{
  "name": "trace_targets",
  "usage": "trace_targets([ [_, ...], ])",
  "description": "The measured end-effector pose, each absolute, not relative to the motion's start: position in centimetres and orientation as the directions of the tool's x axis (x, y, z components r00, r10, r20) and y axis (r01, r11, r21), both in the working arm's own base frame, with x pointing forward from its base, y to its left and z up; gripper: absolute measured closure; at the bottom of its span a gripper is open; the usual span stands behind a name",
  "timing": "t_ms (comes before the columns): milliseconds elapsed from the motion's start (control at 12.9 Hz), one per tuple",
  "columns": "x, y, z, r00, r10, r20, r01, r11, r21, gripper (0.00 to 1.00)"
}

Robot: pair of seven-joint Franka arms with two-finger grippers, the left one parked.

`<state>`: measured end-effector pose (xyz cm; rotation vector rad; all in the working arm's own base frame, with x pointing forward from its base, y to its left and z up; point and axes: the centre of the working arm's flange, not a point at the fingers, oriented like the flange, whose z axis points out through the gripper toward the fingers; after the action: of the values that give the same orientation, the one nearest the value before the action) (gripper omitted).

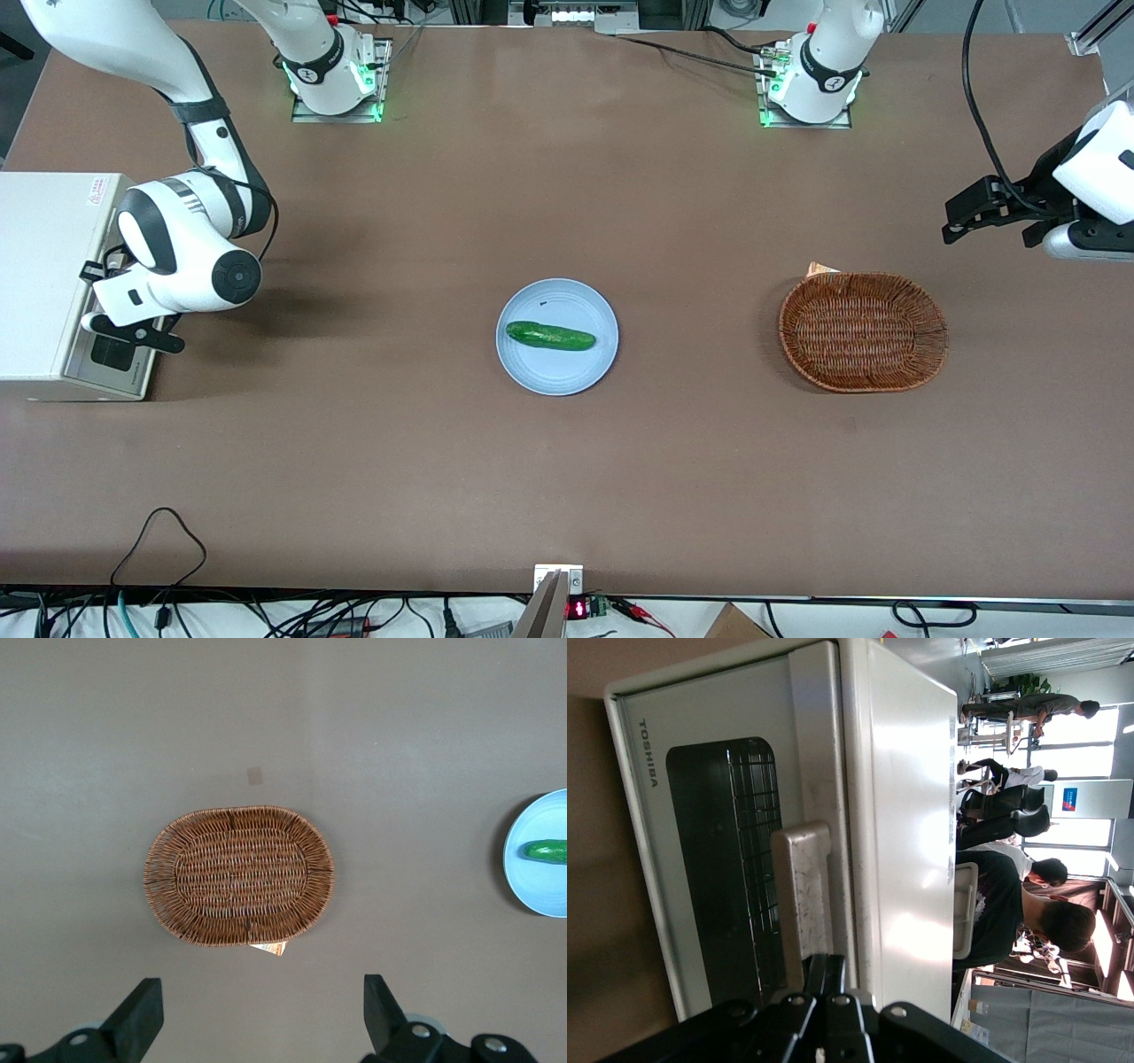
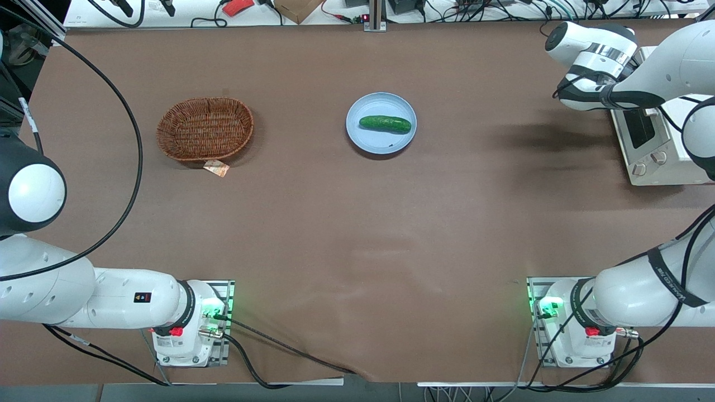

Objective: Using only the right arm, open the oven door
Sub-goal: 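Pull the door handle outward and down with the right gripper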

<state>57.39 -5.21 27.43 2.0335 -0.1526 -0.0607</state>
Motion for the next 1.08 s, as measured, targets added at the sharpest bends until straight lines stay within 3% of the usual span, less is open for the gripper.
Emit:
trace_targets([
  [696,57.3,0.2,26.0,0.992,-0.126,0.017,-0.088,-0.581,0.809,0.99],
  [1083,57.2,2.7,23.5,0.996,-0.085,-0.014,-0.041,-0.606,0.794,0.99],
])
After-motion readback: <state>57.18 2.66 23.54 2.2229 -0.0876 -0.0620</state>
